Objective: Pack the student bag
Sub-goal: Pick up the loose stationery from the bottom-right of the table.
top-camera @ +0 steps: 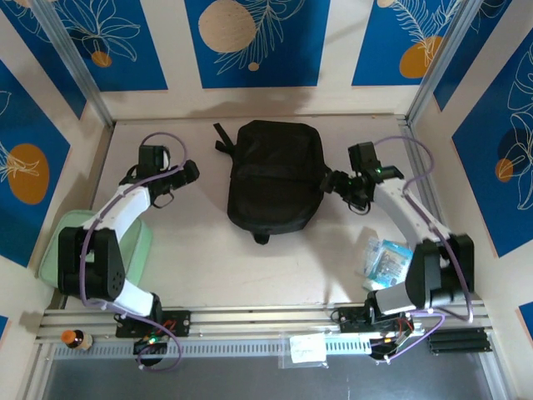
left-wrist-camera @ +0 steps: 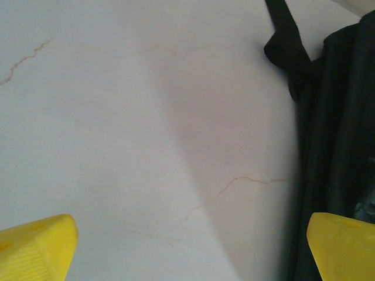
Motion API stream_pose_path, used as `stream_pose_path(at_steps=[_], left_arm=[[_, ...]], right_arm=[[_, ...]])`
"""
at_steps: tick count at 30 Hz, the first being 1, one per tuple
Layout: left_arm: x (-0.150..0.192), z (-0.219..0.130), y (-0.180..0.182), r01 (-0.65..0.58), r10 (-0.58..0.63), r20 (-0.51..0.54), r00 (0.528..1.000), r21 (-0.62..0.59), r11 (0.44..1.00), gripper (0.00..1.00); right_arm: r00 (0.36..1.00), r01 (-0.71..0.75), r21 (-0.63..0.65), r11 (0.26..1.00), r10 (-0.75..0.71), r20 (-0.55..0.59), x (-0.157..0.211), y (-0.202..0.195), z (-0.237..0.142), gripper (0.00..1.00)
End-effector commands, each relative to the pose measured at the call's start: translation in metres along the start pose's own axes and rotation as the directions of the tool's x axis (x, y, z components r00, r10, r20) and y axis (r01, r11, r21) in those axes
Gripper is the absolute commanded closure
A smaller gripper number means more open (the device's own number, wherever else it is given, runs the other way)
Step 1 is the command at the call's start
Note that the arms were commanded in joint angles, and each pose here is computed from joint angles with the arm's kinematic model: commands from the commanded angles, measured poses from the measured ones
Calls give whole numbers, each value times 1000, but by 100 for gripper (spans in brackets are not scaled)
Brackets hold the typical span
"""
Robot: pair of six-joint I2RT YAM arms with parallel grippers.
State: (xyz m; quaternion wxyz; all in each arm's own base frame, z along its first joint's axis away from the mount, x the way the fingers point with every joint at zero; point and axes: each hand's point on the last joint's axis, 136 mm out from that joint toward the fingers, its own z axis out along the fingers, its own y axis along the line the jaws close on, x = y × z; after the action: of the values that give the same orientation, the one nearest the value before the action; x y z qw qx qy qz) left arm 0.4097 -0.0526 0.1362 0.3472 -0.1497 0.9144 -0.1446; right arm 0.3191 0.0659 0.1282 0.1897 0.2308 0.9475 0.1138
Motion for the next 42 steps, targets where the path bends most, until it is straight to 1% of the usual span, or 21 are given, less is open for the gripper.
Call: stream_pose_path(at_steps=[1,6,9,12,17,18,21,24,28,30,34,35,36,39,40,42], left_arm=[[2,-12,-8,-48,48,17,999,25,999,0],[8,-18,-9,-51,50,21,999,39,998,0],[10,-22,-8,-53,52,23,998,38,998,0],[11,-27,-6,-59,58,28,998,29,998,0],[12,-32,-5,-63,63,35,997,23,998,0],[11,-33,-5,-64,63,35,997,25,998,0],[11,-33,-5,-64,64,34,997,25,998,0],[11,-32,-5,-65,64,33,997,22,998,0],[12,-28,-5,-63,62,23,998,22,998,0],[14,-27,-4,-62,62,17,998,22,998,0],[16,-23,-5,-65,64,4,998,27,998,0],[17,-22,-6,-65,65,-2,998,32,997,0],[17,-22,-7,-68,68,-4,998,38,997,0],[19,-21,-12,-81,81,-10,997,60,995,0],[20,-20,-17,-86,87,-13,996,78,993,0],[22,-16,-26,-93,96,-24,995,111,989,0]], right_arm=[[980,-163,324,932,190,-52,48,-86,-7,16],[942,-256,473,843,328,-76,84,-132,-10,14],[912,-301,520,799,401,-87,93,-148,-4,12],[896,-325,494,806,430,-113,95,-149,9,12],[872,-365,390,845,457,-174,97,-142,35,11],[866,-372,378,848,464,-187,98,-141,38,12],[872,-350,361,864,442,-212,96,-136,44,21],[883,-321,359,876,414,-222,92,-130,45,33],[884,-307,332,892,396,-247,88,-118,52,44],[893,-285,331,900,375,-249,85,-114,55,45],[896,-265,337,903,360,-260,83,-111,63,39],[897,-266,336,904,360,-258,82,-110,65,38],[897,-268,331,905,360,-258,83,-110,66,40],[903,-268,325,907,354,-244,79,-108,65,52],[909,-263,324,909,347,-232,75,-106,62,55],[928,-244,320,916,316,-199,66,-101,53,57]])
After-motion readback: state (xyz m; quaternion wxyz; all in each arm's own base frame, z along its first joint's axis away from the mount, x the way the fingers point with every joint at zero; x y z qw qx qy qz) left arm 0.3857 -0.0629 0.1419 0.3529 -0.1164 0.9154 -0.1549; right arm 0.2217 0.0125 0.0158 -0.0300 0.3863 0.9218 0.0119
